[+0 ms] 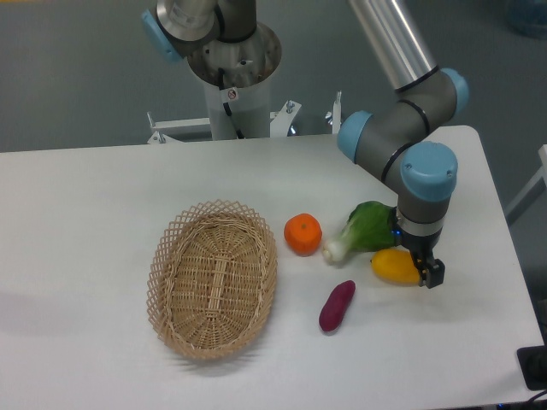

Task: Pick up the mango from the table
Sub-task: 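Move the open gripper down over the yellow mango, then close the gripper around the yellow mango, then lift the grasped mango up off the table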

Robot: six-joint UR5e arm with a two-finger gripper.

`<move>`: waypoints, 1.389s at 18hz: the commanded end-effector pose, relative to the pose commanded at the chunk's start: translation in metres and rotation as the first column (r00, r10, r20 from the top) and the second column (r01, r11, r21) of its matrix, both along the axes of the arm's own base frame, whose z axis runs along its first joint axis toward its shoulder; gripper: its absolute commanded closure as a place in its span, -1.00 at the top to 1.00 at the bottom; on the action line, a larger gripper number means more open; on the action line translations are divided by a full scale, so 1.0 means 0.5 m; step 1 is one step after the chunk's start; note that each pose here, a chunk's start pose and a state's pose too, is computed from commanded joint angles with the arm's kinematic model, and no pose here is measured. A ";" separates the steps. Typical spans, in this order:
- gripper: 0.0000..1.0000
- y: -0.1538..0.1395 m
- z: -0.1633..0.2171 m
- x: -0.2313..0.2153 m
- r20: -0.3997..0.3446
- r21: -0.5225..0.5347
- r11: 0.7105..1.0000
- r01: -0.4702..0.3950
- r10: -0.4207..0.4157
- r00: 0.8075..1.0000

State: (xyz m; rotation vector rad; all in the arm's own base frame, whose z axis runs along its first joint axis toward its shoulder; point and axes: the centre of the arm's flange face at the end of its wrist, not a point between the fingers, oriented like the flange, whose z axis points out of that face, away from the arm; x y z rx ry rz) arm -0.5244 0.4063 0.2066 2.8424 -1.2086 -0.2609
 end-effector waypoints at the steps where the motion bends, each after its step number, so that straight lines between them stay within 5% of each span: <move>1: 1.00 0.002 -0.004 0.000 0.001 -0.001 1.000 0.001 -0.001 1.000; 4: 0.98 0.010 -0.007 0.003 0.001 0.000 1.000 0.005 -0.005 1.000; 8: 0.30 0.012 -0.007 0.004 -0.007 0.004 1.000 0.005 -0.005 1.000; 12: -0.03 0.011 -0.001 0.001 -0.011 0.007 1.000 -0.001 0.001 1.000; 20: -0.10 0.024 0.065 -0.018 -0.042 0.082 0.995 -0.064 0.068 0.997; 25: -0.10 0.051 0.187 -0.024 0.039 0.220 0.962 -0.161 0.156 0.987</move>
